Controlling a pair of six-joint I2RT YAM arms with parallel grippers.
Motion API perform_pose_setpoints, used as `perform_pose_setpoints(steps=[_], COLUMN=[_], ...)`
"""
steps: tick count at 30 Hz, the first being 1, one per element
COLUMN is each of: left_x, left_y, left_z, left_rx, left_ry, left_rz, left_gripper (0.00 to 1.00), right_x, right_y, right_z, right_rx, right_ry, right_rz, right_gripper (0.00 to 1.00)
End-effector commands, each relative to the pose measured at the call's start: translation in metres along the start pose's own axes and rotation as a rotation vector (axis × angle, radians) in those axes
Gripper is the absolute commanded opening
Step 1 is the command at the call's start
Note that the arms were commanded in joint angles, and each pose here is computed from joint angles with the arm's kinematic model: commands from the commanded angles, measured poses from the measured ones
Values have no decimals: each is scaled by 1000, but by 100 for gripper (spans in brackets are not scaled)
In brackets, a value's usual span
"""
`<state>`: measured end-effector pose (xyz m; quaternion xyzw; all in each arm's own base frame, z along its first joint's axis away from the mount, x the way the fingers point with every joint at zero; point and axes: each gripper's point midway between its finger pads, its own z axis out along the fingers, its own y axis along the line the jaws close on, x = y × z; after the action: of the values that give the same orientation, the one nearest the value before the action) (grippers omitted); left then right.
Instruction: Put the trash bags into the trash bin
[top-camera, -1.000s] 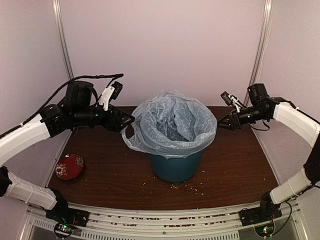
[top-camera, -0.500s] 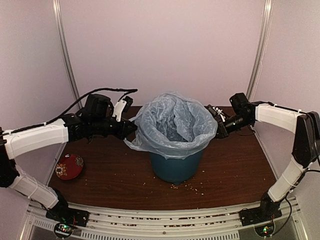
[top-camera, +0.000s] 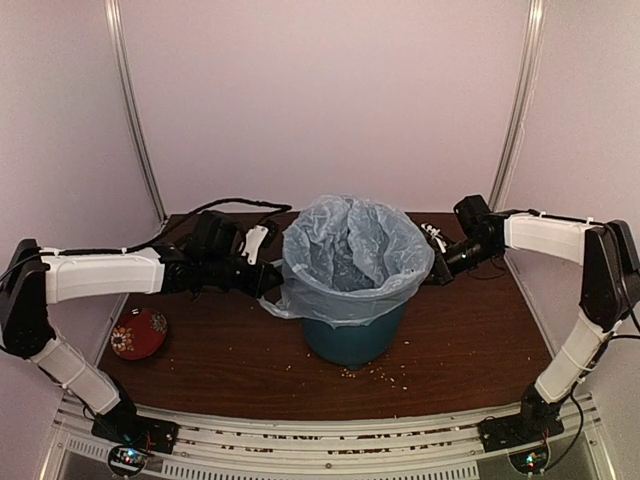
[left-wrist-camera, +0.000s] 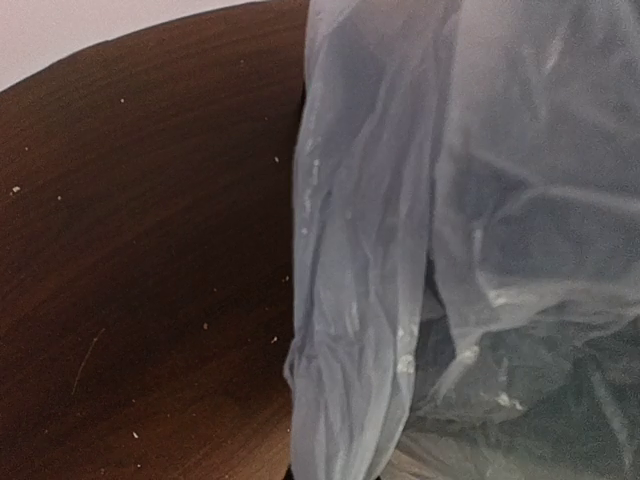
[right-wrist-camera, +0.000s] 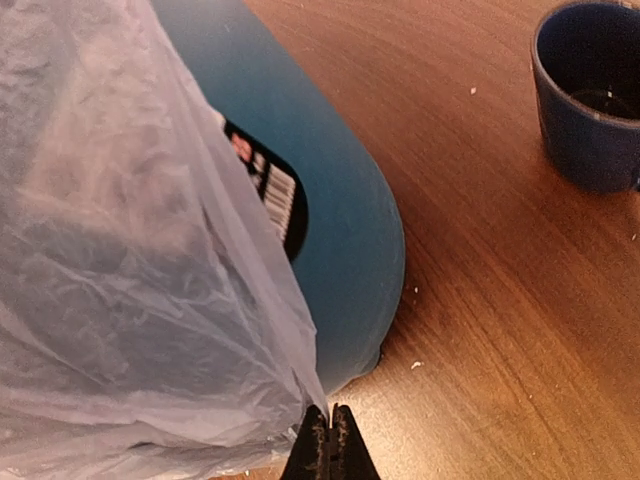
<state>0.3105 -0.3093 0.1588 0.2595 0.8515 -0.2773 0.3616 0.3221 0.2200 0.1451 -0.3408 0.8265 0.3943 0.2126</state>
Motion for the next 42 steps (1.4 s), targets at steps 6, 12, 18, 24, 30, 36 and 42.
perform_pose_setpoints(steps=[6,12,18,24,30,36,42], left_x=[22,42,62,68,69,79,79], left_y=[9,17,25,23,17,17,13], left_z=[17,20,26,29,29,32,26], left_rx=[-13,-36,-61,-39,1,11,34], left_ry=[69,94,123,119,114,132,103], left_rz=[-26,-46,-79,-102,-103,-127,-163], left_gripper=[0,0,0,0,0,0,0], right_x=[25,34,47,54,64,69,69], right_y=[-21,-28,-43,-46,-45,-47,-46], right_z=[7,11,14,15,16,19,16], right_rx=[110,125,185,199,202,211,262], right_ry=[67,92,132,154,175,187,195], right_rz=[33,62,99,120,131,144,106], right_gripper=[0,0,0,0,0,0,0])
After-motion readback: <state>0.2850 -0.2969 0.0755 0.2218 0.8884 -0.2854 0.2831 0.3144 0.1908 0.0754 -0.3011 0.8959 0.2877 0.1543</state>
